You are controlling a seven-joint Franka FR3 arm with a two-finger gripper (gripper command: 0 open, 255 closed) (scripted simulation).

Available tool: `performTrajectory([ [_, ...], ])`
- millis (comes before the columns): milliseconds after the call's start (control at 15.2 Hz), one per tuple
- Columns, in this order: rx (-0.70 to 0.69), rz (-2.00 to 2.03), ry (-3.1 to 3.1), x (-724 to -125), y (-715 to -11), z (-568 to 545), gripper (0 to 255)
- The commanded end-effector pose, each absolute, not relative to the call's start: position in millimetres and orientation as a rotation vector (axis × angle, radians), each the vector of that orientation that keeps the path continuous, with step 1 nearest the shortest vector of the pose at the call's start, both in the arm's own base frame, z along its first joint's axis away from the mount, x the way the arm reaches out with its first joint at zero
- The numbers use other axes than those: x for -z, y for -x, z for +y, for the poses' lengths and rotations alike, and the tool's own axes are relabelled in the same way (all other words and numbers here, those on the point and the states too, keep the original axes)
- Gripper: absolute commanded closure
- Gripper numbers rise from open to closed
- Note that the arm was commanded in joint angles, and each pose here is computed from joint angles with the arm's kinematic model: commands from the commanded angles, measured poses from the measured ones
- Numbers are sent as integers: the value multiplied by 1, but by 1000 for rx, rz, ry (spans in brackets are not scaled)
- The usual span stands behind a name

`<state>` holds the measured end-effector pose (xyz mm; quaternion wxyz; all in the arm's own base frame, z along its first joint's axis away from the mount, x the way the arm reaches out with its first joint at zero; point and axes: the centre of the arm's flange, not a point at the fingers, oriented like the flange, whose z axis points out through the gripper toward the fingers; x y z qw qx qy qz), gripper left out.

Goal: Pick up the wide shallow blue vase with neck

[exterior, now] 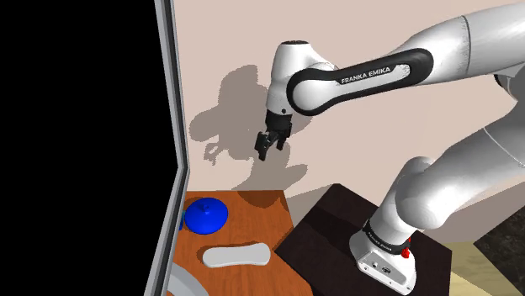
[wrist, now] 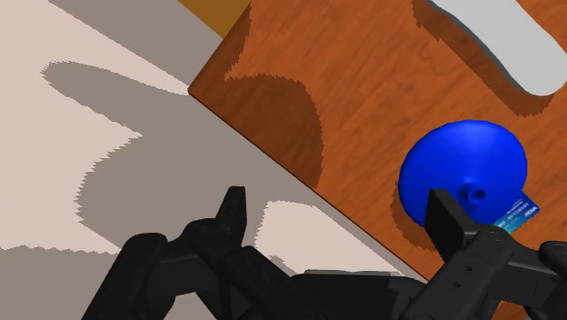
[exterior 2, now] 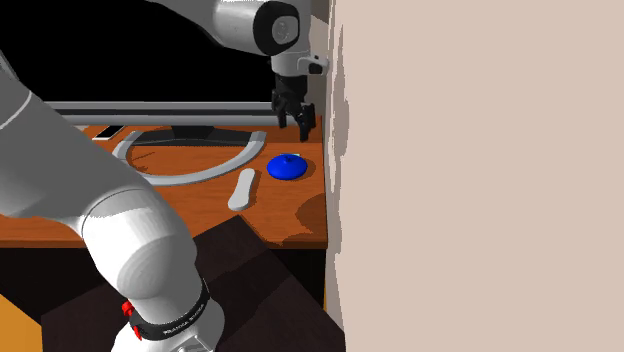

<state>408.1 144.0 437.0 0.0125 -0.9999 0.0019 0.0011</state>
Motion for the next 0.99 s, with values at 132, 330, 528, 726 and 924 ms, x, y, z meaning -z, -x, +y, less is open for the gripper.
performTrajectory([
  [132, -16, -21, 3113, -405, -431, 181, 0],
  [330, -26, -42, 3112, -381, -447, 208, 0],
  [528, -36, -63, 3110, -356, -462, 235, 0],
  [726, -46, -84, 3108, -331, -476, 263, 0],
  [924, -56, -104, 3106, -307, -491, 291, 0],
])
